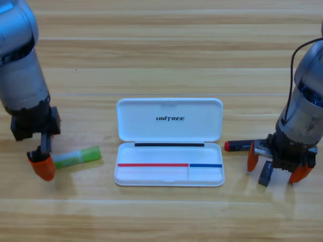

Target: Clean up eraser and pencils

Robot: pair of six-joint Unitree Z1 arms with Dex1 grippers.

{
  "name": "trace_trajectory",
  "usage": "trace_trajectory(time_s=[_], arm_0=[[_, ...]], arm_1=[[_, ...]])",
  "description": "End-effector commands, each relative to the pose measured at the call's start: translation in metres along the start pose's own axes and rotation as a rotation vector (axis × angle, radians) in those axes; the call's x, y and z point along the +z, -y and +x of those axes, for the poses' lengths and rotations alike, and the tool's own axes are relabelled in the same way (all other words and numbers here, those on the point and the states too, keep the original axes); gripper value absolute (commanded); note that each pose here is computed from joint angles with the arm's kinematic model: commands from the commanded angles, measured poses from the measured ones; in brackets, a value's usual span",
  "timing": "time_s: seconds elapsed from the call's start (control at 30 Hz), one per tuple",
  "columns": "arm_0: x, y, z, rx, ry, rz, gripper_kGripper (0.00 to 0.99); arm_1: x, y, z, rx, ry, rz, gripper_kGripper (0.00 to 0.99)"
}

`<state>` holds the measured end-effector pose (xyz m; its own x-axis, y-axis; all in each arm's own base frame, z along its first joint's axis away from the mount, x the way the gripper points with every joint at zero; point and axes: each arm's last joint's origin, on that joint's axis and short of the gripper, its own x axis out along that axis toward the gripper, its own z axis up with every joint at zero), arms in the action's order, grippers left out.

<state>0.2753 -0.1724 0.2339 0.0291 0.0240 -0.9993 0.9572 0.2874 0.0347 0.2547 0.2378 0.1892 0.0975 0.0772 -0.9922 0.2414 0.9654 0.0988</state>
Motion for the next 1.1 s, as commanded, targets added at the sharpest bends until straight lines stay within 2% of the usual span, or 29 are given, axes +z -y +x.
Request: trace_trajectory(time_s=[0.03,0.07,0.2,0.33,0.47,0.6,0.67,0.73,0.8,0.97,1.1], arm_0=[[-0.007,-0.001,0.024,-0.052,-0.03,-0.02,0.982],[-0.008,-0.001,0.025,-0.052,-0.03,-0.024,0.982],[-0.009,0.001,0.033,-0.056,-0.035,-0.03,0.982],[-0.009,0.001,0.036,-0.059,-0.039,-0.032,0.982],[-0.01,0.002,0.035,-0.057,-0.036,-0.03,0.982],[-0.011,0.003,0.035,-0.057,-0.036,-0.03,0.982],[-0.011,0.003,0.035,-0.053,-0.032,-0.03,0.982],[-0.011,0.002,0.036,-0.048,-0.026,-0.031,0.983],[-0.01,0.002,0.037,-0.04,-0.014,-0.029,0.988],[-0.005,-0.002,0.034,-0.024,0.013,-0.016,0.989],[0.0,-0.007,0.031,-0.005,0.023,-0.018,0.989]], arm_1=[[-0.002,0.002,0.036,-0.127,-0.072,-0.005,0.784],[-0.002,0.0,0.037,-0.132,-0.077,-0.008,0.706],[-0.005,-0.007,0.036,-0.128,-0.093,-0.056,0.272],[-0.004,-0.012,0.035,-0.13,-0.09,-0.075,0.0],[-0.002,-0.018,0.031,-0.123,-0.083,-0.149,0.0],[-0.008,-0.036,-0.007,-0.114,-0.06,-0.442,0.0],[-0.013,-0.047,-0.028,-0.126,-0.027,-0.737,0.0],[-0.022,-0.055,-0.043,-0.114,-0.039,-1.207,0.0],[-0.024,-0.058,-0.047,-0.134,-0.015,-1.316,0.0],[-0.035,-0.061,-0.045,-0.056,-0.098,-1.63,0.0],[-0.039,-0.07,-0.04,-0.001,-0.118,-1.741,0.0]])
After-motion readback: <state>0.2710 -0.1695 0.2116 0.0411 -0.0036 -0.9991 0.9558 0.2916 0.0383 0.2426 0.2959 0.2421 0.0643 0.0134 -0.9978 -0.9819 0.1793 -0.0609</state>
